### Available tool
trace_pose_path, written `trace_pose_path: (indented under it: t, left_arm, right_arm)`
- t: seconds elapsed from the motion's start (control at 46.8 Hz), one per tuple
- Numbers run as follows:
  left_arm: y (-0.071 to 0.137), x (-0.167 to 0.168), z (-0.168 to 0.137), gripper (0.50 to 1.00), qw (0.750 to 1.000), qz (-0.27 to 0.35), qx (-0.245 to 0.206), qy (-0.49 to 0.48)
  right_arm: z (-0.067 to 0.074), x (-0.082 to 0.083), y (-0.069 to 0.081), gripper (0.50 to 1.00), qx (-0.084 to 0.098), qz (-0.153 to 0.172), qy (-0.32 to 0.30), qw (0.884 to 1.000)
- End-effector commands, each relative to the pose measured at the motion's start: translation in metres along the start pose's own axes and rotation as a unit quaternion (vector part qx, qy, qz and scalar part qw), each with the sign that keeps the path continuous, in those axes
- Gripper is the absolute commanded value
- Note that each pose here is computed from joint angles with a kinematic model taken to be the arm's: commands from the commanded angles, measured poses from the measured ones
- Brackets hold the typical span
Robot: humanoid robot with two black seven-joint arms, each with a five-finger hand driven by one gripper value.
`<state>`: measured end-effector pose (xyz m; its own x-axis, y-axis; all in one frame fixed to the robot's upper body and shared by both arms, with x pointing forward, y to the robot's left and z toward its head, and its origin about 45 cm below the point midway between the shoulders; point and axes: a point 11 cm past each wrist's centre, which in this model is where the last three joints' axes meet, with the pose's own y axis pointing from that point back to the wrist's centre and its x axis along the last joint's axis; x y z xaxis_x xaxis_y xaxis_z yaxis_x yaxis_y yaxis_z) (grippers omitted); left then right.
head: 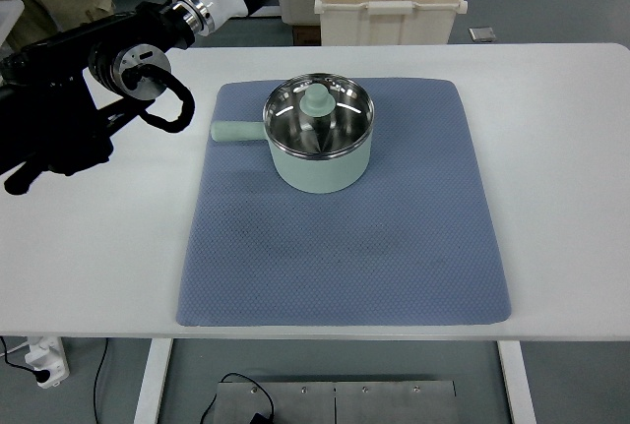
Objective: Rotate green pot handle
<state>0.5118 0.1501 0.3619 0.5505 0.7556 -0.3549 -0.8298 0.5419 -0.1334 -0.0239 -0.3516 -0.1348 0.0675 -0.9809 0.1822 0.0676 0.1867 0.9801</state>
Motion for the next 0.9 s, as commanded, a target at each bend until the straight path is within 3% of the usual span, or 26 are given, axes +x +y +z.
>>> trace_pose_path:
  t: [0.0, 0.235, 0.641, 0.876]
  left_arm:
    - [0.007, 0.021, -0.009, 1.000, 0.998, 0.054, -0.009, 0.029]
    - [0.028, 0.063, -0.033, 1.000, 0.985, 0.141, -0.030, 0.091]
    - [0.050, 0.095, -0.073, 1.000, 0.972, 0.210, -0.012, 0.109]
    - [0.058, 0.107, -0.082, 1.000, 0.965, 0.239, -0.012, 0.109]
  right_arm:
    - [0.000, 0.000, 0.000, 1.000, 0.000, 0.000, 0.000, 1.000]
    - [0.000, 0.000, 0.000, 1.000, 0.000, 0.000, 0.000, 1.000]
    - [0.000, 0.000, 0.000, 1.000, 0.000, 0.000, 0.000, 1.000]
    - [0.000, 0.000, 0.000, 1.000, 0.000, 0.000, 0.000, 1.000]
